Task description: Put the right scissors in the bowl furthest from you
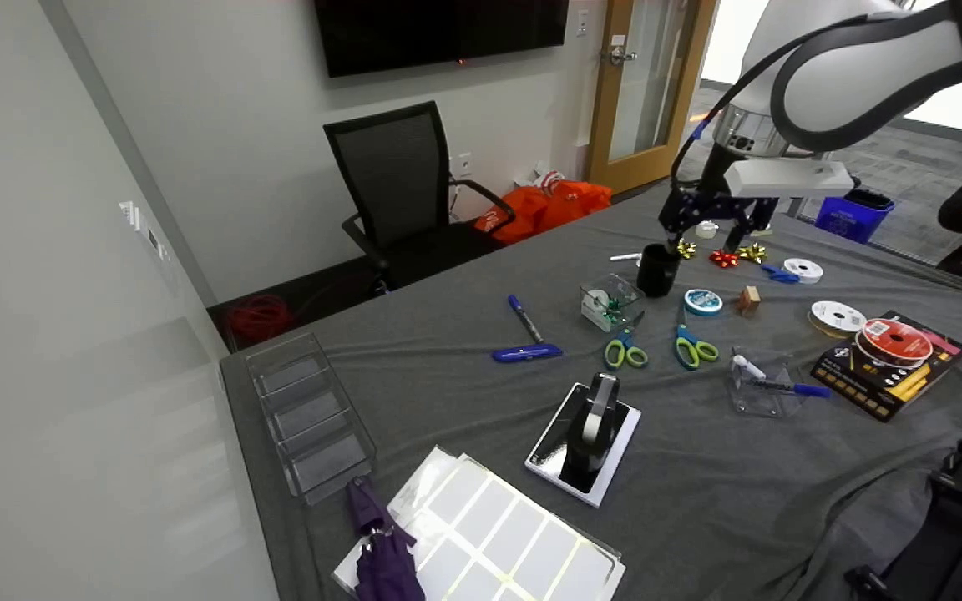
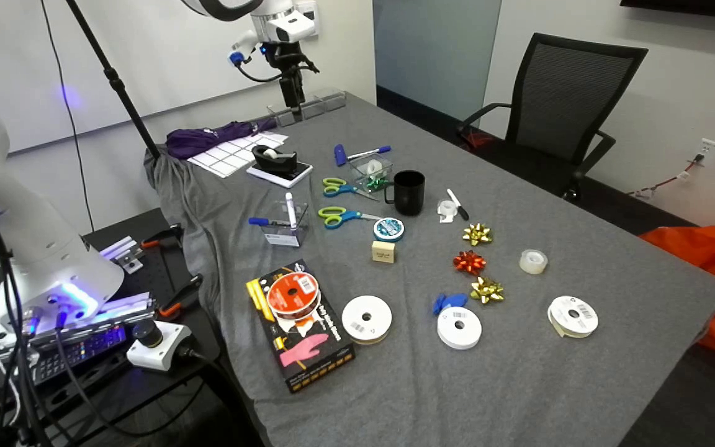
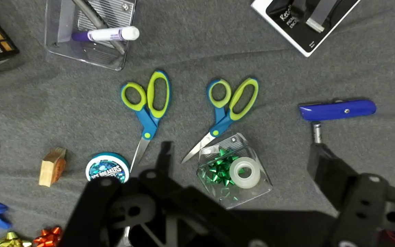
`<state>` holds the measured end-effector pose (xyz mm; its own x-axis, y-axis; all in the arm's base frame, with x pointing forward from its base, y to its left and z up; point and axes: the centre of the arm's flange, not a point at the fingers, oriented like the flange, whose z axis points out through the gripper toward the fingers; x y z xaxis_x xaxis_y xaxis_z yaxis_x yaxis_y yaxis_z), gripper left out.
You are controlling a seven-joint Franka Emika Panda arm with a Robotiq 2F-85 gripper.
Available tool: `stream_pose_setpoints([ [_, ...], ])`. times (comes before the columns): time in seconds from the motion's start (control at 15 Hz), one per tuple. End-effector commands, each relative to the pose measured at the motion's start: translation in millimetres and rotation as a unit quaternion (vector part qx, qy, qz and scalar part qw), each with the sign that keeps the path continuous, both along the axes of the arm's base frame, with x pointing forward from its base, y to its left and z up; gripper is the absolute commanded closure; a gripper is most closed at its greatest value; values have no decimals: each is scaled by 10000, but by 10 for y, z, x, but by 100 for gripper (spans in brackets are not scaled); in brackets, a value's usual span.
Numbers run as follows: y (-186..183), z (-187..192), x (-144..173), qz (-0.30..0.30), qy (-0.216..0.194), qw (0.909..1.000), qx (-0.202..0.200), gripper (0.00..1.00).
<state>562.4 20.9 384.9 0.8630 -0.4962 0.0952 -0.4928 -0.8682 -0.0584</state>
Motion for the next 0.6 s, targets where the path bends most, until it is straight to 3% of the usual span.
stream_pose_setpoints([
  [0.0,3,-1,14,2,-3,10000,2,0],
  [0.33,27,17,24,23,-23,10000,3,0],
  [0.53,-105,-216,158,88,288,9995,0,0],
])
